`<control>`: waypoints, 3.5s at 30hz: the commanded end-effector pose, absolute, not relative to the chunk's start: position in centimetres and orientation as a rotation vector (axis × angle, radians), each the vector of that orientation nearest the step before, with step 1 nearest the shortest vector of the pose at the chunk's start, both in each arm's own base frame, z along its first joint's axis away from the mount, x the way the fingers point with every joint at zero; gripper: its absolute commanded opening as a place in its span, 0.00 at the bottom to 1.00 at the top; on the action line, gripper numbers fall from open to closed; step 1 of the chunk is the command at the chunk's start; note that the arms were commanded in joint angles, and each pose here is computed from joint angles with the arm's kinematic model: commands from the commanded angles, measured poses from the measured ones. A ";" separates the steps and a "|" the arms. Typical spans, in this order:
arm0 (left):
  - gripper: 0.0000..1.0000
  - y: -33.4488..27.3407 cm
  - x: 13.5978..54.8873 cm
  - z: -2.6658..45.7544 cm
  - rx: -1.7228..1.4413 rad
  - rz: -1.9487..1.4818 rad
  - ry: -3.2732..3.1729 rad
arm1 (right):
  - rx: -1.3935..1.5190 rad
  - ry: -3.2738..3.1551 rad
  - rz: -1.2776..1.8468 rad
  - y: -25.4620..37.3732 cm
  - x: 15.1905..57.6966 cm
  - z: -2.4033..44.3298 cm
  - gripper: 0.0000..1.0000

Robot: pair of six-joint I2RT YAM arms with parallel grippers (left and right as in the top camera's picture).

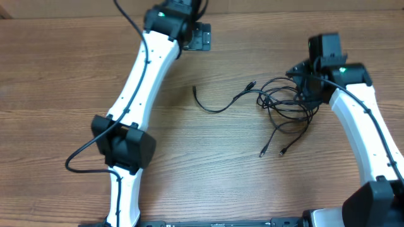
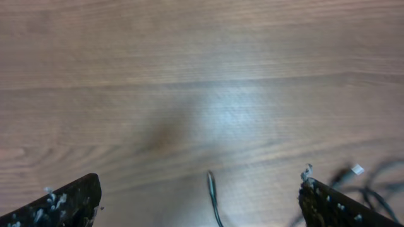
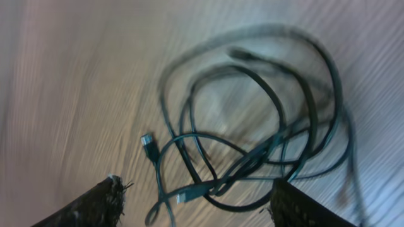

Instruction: Untangle cables

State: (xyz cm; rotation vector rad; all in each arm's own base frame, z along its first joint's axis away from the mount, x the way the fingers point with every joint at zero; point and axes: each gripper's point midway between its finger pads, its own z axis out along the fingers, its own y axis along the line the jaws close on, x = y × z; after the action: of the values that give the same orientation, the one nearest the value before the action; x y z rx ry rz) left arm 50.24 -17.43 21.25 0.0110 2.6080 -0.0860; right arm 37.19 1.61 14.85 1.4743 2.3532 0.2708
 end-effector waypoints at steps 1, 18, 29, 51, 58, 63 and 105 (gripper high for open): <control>1.00 -19.8 47.7 24.8 0.118 -0.283 2.593 | 1.921 2.150 0.456 2.5 36.4 12.8 0.72; 1.00 -21.0 43.8 23.5 0.300 -0.221 2.708 | 2.055 2.083 0.474 2.5 37.0 9.4 0.68; 1.00 -21.0 43.8 23.5 0.300 -0.221 2.710 | 1.949 2.153 0.428 2.1 37.0 9.2 0.04; 1.00 -21.1 43.9 22.9 0.359 -0.209 2.710 | 0.932 2.211 0.795 9.1 45.3 25.0 0.04; 1.00 -21.5 44.3 22.1 0.398 -0.219 2.710 | 0.571 2.286 0.493 8.0 42.1 29.2 0.04; 1.00 -21.6 44.5 21.2 0.399 -0.212 2.730 | 0.784 2.395 0.361 5.9 40.1 25.1 0.80; 1.00 -20.9 42.4 19.2 0.449 -0.191 2.837 | 1.559 2.436 0.288 -0.4 41.1 11.0 0.38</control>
State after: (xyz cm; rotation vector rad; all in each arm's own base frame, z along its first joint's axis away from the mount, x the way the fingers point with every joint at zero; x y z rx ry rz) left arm 42.48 -20.73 20.07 0.4150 2.8196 -0.1874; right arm 41.16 -0.02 11.24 1.5490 2.4520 0.3129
